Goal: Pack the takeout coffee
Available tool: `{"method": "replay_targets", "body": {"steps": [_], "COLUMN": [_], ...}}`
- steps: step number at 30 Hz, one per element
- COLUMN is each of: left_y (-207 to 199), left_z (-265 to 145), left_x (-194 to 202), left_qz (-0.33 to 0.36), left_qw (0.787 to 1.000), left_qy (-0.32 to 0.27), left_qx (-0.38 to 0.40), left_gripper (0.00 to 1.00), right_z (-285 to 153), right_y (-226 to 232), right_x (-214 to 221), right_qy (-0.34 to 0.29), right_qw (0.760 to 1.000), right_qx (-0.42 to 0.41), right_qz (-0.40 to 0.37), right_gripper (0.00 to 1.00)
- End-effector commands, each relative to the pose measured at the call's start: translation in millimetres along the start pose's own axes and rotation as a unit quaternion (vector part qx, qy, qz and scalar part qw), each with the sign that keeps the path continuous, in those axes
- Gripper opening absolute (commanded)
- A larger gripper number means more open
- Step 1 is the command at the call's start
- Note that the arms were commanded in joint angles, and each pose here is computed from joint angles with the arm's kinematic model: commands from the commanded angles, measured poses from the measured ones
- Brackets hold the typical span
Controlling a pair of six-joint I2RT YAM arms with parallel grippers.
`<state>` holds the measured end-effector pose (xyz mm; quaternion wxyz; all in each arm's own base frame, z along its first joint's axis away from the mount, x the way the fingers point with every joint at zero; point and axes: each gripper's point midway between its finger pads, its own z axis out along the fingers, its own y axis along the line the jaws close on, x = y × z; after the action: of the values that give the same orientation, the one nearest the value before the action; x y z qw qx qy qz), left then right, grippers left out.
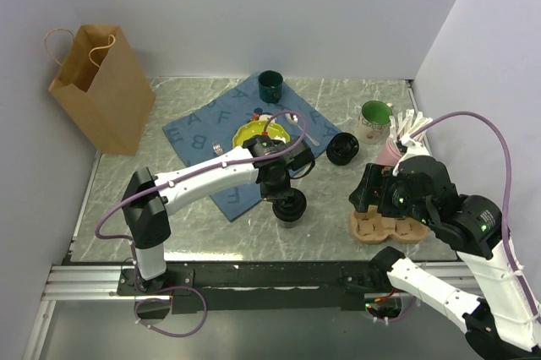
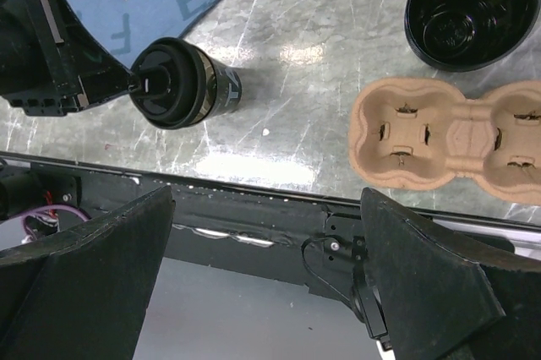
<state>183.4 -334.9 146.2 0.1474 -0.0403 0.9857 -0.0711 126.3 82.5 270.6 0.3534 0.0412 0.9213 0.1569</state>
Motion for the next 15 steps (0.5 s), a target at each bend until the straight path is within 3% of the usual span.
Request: {"method": "replay_targets", "body": {"steps": [1, 15], "left_y": [1.8, 8.3], "left_z": [3.0, 4.4], "left_x": [2.0, 5.5], "left_qz": [0.006, 0.011], "left_qw": [1.0, 1.0], "left_qy": [0.001, 0.003], "left_qx": [-0.007, -0.019], "left_gripper": [0.06, 0.08], "right_z": [-0.7, 3.8], "right_y": [1.3, 7.3], "right_x": [-6.2, -8.4], "right_qy": [-0.019, -0.017], "right_qw": [1.0, 1.0], "right_qx": [-0.005, -0.014], "right_qz": [0.005, 0.006], "right_gripper": [0.99, 0.99]}}
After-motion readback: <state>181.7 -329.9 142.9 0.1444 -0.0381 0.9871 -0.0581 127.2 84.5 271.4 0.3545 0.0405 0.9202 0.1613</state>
